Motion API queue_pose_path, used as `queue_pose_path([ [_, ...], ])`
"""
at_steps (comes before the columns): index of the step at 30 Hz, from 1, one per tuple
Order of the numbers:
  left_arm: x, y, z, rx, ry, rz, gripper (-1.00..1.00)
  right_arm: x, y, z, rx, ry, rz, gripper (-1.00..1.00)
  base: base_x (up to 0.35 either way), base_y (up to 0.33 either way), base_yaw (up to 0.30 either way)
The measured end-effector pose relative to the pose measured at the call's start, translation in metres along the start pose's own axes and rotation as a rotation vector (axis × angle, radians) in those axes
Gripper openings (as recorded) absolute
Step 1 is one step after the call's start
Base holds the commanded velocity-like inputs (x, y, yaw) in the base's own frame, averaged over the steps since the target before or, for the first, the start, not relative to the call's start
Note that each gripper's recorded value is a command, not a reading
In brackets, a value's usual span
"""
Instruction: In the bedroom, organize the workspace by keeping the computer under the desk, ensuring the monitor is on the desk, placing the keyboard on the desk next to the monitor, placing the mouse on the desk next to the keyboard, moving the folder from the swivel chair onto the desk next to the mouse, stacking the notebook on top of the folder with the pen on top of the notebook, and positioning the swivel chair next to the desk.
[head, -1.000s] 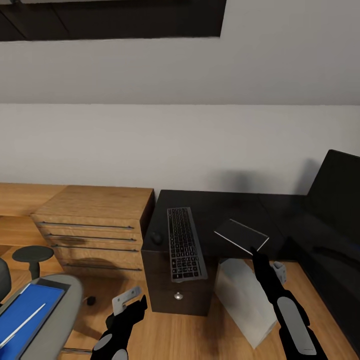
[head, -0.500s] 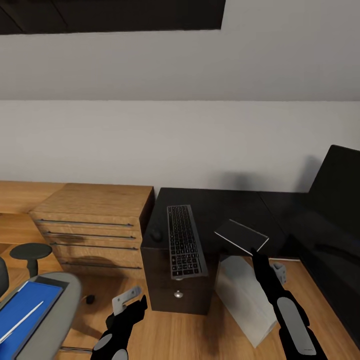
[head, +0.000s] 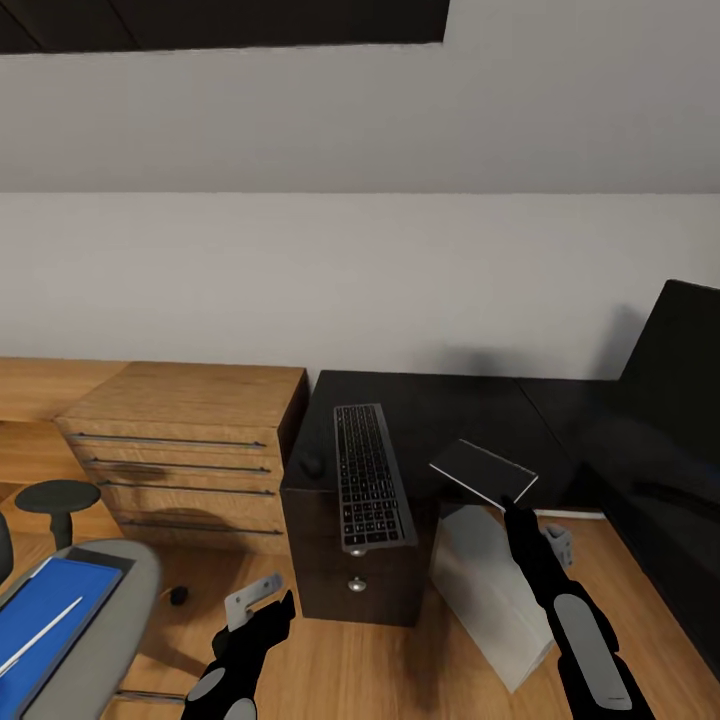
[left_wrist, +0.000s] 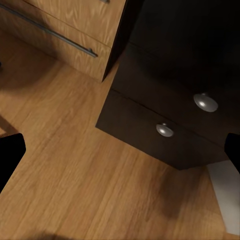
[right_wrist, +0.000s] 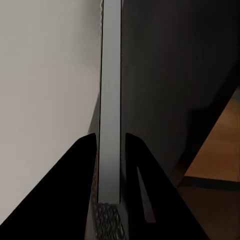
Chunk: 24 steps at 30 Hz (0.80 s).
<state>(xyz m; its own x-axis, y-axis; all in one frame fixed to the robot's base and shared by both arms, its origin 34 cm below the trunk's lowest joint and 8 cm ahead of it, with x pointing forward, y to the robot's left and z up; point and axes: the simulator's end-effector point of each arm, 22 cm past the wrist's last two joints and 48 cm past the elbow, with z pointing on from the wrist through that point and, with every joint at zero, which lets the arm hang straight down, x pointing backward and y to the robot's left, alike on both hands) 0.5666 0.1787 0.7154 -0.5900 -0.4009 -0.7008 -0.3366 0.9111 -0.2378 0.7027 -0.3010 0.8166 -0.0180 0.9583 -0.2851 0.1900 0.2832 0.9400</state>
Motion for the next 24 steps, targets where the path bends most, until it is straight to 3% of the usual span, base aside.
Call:
queue_pose_path([
  [12, 0.015, 0.005, 0.013, 0.0, -0.001, 0.0, 1.0, 0.005, -0.02, 0.003, -0.001, 0.0, 0.003, -1.0, 0.0, 0.0, 0.0],
  [24, 0.015, 0.005, 0.013, 0.0, 0.0, 0.0, 1.0, 0.006, -0.02, 0.003, 0.0, 0.0, 0.004, -1.0, 0.0, 0.0, 0.0],
])
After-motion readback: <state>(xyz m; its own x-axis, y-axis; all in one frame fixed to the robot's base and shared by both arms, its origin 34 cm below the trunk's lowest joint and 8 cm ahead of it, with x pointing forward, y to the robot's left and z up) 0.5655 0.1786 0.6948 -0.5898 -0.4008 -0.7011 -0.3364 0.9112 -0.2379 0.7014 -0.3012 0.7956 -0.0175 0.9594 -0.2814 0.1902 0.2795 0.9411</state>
